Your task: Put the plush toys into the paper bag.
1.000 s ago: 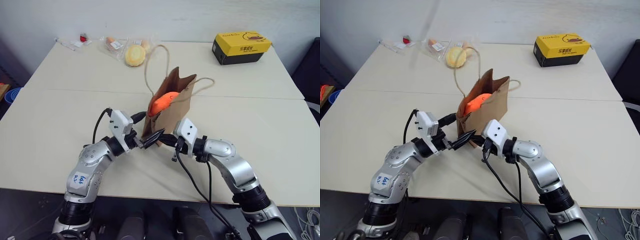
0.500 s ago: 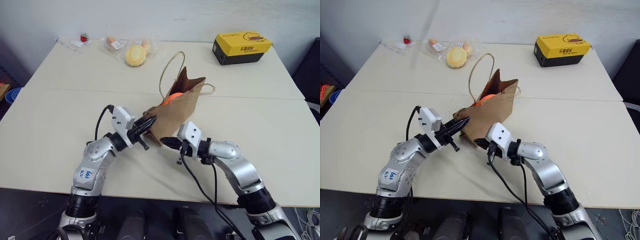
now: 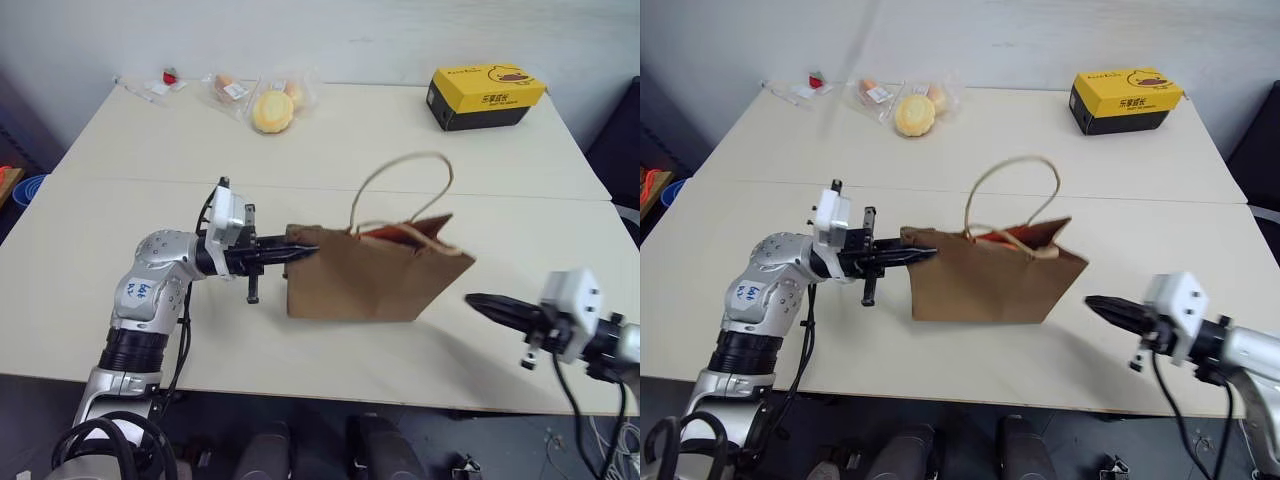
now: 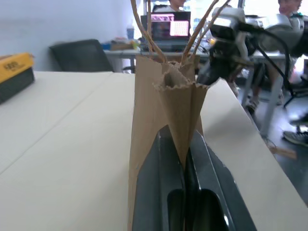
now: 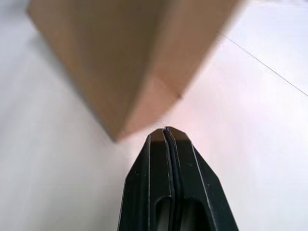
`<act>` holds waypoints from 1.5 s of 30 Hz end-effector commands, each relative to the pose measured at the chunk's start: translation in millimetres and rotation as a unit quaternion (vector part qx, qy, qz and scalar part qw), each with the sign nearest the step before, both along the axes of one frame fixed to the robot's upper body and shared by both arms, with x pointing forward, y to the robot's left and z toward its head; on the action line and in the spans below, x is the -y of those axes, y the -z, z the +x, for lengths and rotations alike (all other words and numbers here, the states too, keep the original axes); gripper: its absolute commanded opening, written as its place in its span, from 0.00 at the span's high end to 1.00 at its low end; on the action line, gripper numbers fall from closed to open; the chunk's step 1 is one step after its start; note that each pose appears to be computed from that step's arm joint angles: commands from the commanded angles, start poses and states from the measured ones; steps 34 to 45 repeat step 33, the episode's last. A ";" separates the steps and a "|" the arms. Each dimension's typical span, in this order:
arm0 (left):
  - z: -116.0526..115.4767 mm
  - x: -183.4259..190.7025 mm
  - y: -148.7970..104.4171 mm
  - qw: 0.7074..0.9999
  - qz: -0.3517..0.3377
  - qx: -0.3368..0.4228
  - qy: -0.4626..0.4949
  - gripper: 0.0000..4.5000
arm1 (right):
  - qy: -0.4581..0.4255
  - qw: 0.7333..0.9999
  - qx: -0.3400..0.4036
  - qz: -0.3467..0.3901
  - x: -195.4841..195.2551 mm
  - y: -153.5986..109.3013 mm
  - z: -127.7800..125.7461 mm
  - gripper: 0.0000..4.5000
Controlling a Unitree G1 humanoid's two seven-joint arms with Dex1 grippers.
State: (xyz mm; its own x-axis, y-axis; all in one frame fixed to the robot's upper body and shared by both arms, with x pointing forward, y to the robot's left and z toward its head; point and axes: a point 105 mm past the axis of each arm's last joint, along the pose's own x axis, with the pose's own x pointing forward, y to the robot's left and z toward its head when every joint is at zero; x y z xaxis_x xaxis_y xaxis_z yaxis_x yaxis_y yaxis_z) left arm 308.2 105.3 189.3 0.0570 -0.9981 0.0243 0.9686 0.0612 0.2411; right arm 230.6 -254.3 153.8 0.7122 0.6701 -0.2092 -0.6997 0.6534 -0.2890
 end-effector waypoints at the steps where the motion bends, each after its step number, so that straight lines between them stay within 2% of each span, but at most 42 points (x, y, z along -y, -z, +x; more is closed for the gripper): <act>1: 2.1 -4.1 6.9 0.999 0.030 0.030 0.007 0.99 | 0.019 0.999 0.030 -0.011 14.4 0.7 -7.0 1.00; 9: 3.0 -9.1 6.3 0.998 0.020 0.044 -0.037 0.99 | 0.012 0.999 0.049 -0.001 5.9 3.7 -10.0 1.00; 11: 2.4 -12.3 2.3 0.998 0.014 0.041 -0.049 0.90 | 0.005 0.999 0.047 0.015 0.0 2.6 -9.0 1.00; 12: 0.6 -14.4 1.0 0.998 0.016 0.041 -0.052 0.85 | -0.007 0.999 0.051 0.019 -5.0 -1.7 -7.9 0.96; 16: -4.0 -27.5 -0.4 0.996 0.024 0.042 -0.078 0.58 | -0.032 0.997 0.063 0.024 -14.8 -15.4 -4.1 0.72; 21: -11.9 -58.9 6.6 0.989 0.065 0.036 -0.126 0.22 | -0.049 0.996 0.067 -0.014 -5.4 -24.9 -3.0 0.31; 24: -18.2 -82.3 13.4 0.983 0.090 0.016 -0.160 0.00 | -0.086 0.993 0.055 -0.063 2.3 -24.5 -8.6 0.08; 25: -19.7 -92.1 16.8 0.979 0.102 0.008 -0.178 0.00 | -0.092 0.992 0.057 -0.071 5.2 -25.8 -8.6 0.00; 30: -35.4 -136.1 30.1 0.951 0.166 -0.002 -0.259 0.00 | -0.102 0.988 0.057 -0.097 20.7 -29.1 -4.3 0.00; 33: -44.1 -150.1 31.5 0.943 0.170 -0.015 -0.287 0.00 | -0.098 0.988 0.056 -0.107 30.4 -26.8 0.0 0.00; 45: -44.1 -150.1 31.5 0.943 0.170 -0.015 -0.287 0.00 | -0.098 0.988 0.056 -0.107 30.4 -26.8 0.0 0.00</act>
